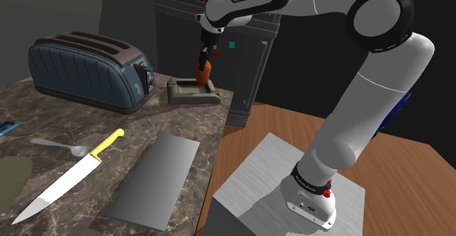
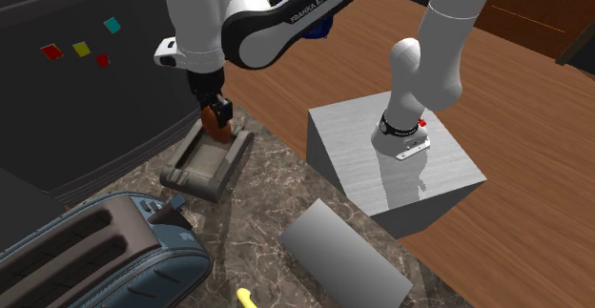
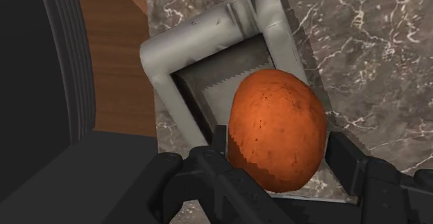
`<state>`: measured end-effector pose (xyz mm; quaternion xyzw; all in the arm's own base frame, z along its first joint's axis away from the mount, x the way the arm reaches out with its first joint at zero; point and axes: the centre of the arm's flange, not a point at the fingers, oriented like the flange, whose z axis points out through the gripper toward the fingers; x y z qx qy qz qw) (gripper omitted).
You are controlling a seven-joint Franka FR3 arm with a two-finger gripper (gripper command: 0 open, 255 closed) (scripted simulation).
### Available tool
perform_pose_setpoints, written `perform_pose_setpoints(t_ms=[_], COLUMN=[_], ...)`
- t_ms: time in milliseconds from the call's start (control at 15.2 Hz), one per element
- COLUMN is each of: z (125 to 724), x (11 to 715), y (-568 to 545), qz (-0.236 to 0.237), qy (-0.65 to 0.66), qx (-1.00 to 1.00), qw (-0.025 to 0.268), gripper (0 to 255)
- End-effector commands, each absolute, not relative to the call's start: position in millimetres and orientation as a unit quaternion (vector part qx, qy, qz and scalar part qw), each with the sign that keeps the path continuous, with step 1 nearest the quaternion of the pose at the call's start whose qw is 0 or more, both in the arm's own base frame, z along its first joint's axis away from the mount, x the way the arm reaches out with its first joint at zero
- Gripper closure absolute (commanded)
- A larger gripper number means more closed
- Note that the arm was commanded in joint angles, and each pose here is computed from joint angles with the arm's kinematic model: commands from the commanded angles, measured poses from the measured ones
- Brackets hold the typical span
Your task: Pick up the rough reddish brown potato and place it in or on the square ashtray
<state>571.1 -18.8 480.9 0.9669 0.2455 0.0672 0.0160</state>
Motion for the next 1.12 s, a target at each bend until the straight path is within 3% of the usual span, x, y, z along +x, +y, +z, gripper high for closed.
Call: perform_pose_setpoints(t_ms=[0,1056], z=[479,401], x=[593,597], y=[-35,-38], qz=[0.067,0.067], qy=[0.246,0.246], qx=[0.967,0.967], qw=[0.016,0.016], gripper=[255,255])
